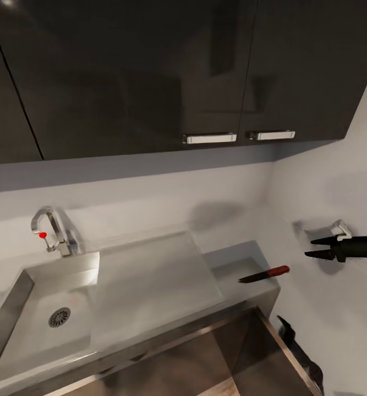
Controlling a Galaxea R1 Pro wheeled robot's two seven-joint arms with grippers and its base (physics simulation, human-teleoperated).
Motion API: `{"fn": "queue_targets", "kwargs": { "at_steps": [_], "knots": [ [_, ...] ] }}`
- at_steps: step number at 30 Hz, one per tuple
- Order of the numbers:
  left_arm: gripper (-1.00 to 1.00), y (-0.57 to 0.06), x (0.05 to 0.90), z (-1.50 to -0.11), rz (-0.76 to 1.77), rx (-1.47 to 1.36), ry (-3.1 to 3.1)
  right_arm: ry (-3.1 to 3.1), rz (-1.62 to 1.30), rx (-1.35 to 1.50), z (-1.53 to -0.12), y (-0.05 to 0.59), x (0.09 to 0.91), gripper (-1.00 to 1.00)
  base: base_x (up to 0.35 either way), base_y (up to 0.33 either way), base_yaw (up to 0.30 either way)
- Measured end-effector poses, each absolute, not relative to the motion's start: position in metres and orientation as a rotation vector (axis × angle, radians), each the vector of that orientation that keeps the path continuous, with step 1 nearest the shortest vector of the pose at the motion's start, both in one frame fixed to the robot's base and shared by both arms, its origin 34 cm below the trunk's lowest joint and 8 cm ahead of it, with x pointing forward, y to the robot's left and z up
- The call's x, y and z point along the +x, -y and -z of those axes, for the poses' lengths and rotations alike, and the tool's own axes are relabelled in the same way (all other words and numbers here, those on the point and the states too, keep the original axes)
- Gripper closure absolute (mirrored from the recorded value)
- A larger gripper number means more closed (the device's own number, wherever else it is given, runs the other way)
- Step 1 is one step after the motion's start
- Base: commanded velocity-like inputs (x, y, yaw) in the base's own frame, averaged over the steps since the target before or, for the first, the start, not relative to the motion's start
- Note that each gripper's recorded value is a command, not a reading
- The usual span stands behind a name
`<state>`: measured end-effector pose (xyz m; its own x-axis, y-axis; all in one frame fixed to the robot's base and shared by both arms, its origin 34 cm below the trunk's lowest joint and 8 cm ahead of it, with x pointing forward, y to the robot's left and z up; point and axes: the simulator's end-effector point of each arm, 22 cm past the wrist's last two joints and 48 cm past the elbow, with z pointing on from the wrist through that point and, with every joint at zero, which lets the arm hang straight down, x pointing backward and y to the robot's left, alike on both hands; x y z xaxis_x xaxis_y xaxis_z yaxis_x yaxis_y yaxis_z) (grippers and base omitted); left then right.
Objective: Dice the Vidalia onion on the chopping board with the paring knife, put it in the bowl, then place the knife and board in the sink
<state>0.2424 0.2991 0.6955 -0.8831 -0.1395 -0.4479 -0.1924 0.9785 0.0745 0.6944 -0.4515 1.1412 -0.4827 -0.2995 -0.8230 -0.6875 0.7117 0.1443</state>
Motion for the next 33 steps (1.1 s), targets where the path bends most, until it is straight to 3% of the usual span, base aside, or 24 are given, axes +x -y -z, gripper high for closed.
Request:
{"fn": "queue_targets", "kwargs": {
  "at_steps": [19,33],
  "knots": [
    [-1.00,-0.3008,0.2401,-0.6943,-0.166,-0.239,-2.675,-2.083,-0.594,-0.751,-1.1409,0.4504,0.6948,-1.00,0.117,-0.040,0.000],
    [-1.00,-0.3007,0.2385,-0.6934,-0.167,-0.237,-2.680,-2.089,-0.592,-0.754,-1.1384,0.4504,0.6947,-1.00,0.012,0.000,0.000]
  ]
}}
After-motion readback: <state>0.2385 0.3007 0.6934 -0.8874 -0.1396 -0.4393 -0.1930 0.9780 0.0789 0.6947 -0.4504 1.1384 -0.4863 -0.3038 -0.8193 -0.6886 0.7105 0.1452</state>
